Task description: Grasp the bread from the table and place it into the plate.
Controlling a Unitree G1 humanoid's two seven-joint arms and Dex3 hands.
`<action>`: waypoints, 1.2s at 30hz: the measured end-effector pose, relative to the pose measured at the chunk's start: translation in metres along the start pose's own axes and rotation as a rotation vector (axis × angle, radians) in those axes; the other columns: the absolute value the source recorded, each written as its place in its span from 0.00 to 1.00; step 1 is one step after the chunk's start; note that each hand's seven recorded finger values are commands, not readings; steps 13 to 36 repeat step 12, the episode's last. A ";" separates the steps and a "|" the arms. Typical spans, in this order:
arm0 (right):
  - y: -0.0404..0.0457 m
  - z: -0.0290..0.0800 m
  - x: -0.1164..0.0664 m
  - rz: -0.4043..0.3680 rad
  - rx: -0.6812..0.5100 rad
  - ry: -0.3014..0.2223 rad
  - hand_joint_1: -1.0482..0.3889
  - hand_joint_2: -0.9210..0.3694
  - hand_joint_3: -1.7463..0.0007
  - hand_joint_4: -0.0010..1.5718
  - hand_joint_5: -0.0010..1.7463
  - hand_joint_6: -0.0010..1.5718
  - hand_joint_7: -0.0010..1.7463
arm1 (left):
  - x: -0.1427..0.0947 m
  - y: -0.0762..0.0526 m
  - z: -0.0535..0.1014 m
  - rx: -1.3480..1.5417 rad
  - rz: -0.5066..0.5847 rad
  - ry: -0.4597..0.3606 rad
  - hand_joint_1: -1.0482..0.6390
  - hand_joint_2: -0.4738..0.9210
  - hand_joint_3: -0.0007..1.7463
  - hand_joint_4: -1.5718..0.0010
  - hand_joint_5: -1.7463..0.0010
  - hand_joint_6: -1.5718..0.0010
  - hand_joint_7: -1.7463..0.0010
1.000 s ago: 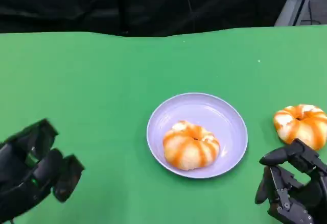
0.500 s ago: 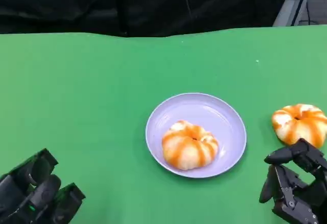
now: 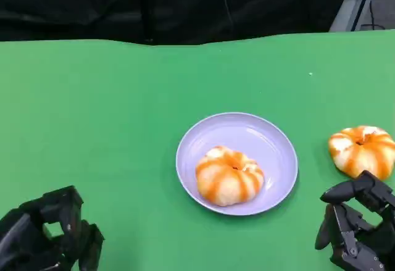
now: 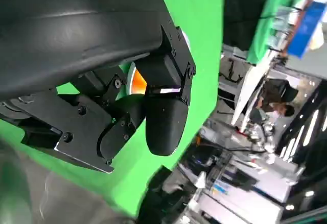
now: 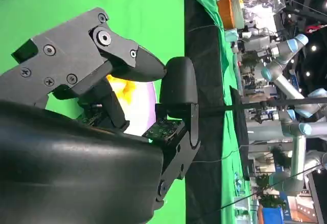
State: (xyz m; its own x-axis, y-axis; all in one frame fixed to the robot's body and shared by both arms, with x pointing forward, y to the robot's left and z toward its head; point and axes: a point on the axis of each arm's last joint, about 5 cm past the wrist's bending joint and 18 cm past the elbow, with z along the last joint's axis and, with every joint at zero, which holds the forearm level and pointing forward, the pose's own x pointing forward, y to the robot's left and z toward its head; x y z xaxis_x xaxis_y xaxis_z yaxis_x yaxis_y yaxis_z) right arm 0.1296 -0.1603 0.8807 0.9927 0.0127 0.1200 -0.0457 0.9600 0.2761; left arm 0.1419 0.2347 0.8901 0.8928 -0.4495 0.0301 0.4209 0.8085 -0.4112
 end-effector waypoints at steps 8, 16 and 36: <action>-0.0001 0.000 0.000 0.006 -0.009 -0.008 0.61 0.25 0.43 0.54 1.00 0.48 0.86 | 0.000 0.001 -0.004 0.029 -0.005 -0.030 0.63 0.72 0.82 0.31 0.00 0.37 0.07; -0.0001 0.001 0.000 0.006 -0.012 -0.011 0.61 0.24 0.44 0.55 1.00 0.48 0.87 | 0.000 0.001 -0.004 0.027 -0.005 -0.032 0.63 0.73 0.80 0.32 0.01 0.37 0.08; -0.0001 0.001 0.000 0.006 -0.012 -0.011 0.61 0.24 0.44 0.55 1.00 0.48 0.87 | 0.000 0.001 -0.004 0.027 -0.005 -0.032 0.63 0.73 0.80 0.32 0.01 0.37 0.08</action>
